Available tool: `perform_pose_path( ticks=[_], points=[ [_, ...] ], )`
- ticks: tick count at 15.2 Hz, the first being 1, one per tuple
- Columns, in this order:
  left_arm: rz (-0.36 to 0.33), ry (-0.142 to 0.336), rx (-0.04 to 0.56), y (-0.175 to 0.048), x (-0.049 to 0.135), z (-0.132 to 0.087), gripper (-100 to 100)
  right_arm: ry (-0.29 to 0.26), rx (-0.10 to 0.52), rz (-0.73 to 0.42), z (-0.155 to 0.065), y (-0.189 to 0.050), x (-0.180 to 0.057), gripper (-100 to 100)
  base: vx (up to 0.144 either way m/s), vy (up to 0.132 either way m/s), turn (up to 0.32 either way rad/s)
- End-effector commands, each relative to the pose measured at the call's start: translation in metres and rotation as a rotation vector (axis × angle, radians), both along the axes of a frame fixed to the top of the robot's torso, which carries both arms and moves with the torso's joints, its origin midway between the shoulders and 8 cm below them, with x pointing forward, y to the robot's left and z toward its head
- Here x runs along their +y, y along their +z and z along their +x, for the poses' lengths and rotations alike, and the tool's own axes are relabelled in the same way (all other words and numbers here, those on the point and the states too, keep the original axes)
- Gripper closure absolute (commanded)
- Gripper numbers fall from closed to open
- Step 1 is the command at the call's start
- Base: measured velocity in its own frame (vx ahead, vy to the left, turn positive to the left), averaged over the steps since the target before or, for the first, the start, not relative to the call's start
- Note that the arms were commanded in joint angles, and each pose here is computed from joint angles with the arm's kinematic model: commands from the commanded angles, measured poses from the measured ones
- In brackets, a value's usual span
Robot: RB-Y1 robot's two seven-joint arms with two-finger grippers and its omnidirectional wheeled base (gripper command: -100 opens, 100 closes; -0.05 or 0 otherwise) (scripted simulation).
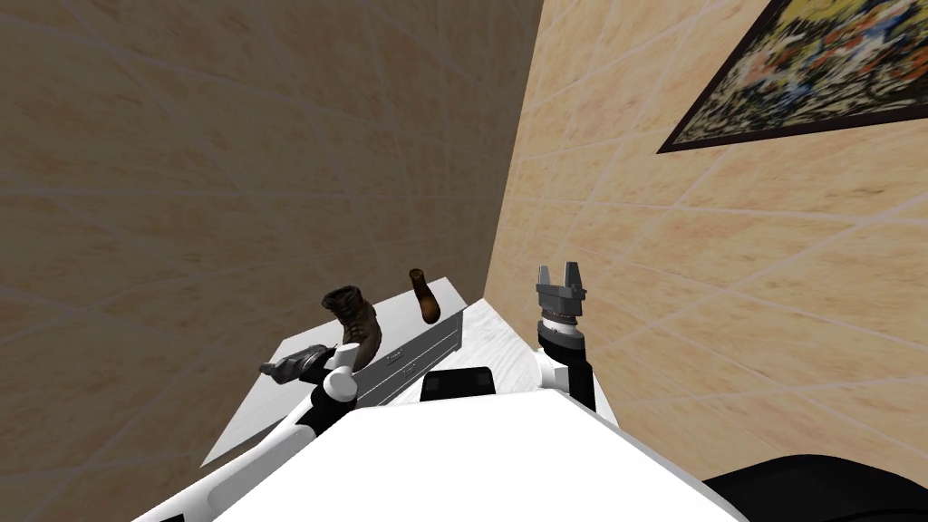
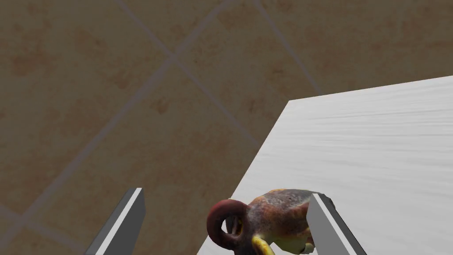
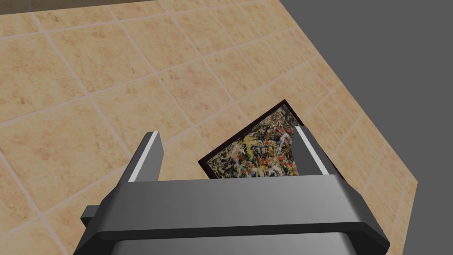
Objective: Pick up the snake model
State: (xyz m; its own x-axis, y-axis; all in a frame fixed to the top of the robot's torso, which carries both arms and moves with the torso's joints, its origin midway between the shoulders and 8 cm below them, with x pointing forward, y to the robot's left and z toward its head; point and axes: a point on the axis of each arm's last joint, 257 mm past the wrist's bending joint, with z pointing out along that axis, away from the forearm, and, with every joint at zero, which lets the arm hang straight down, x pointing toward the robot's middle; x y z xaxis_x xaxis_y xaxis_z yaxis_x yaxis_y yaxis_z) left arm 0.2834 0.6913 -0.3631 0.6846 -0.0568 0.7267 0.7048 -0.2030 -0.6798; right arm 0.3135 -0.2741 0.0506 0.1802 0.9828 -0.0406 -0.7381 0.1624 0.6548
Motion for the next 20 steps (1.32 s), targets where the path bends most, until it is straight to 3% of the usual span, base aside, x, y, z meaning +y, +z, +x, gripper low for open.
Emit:
perform_pose_path(
  ticks=[1,6,7,9,10,13,17,18,19,20],
  points=[
    [-0.055,0.033,-0.012,-0.019,-0.006,-0.01,-100,0.0,0.0,0.0,0.0,0.0,0.0,0,-0.01,0.016,-0.06],
    [-0.146,0.086,-0.025,-0.052,-0.021,-0.023,-100,0.0,0.0,0.0,0.0,0.0,0.0,0,-0.02,0.036,-0.043],
    [-0.184,0.105,-0.025,-0.066,-0.029,-0.03,-100,0.0,0.0,0.0,0.0,0.0,0.0,0,-0.028,0.04,-0.022],
    [-0.161,0.11,-0.04,-0.056,-0.022,-0.029,-100,0.0,0.0,0.0,0.0,0.0,0.0,0,-0.021,0.033,-0.012],
    [-0.182,0.106,-0.027,-0.065,-0.028,-0.03,-100,0.0,0.0,0.0,0.0,0.0,0.0,0,-0.009,0.016,0.001],
    [-0.181,0.105,-0.026,-0.064,-0.028,-0.03,-100,0.0,0.0,0.0,0.0,0.0,0.0,0,-0.001,0.002,0.001],
    [-0.201,0.121,-0.01,-0.081,-0.033,-0.068,-100,0.0,0.0,0.0,0.0,0.0,0.0,0,0.057,0.028,-0.037],
    [-0.185,0.124,-0.02,-0.073,-0.028,-0.067,-100,0.0,0.0,0.0,0.0,0.0,0.0,0,0.09,0.048,-0.03],
    [-0.213,0.124,-0.002,-0.088,-0.037,-0.081,-100,0.0,0.0,0.0,0.0,0.0,0.0,0,0.021,0.002,0.015],
    [-0.215,0.124,-0.001,-0.089,-0.037,-0.081,-100,0.0,0.0,0.0,0.0,0.0,0.0,0,0.0,-0.008,0.016]
  ],
)
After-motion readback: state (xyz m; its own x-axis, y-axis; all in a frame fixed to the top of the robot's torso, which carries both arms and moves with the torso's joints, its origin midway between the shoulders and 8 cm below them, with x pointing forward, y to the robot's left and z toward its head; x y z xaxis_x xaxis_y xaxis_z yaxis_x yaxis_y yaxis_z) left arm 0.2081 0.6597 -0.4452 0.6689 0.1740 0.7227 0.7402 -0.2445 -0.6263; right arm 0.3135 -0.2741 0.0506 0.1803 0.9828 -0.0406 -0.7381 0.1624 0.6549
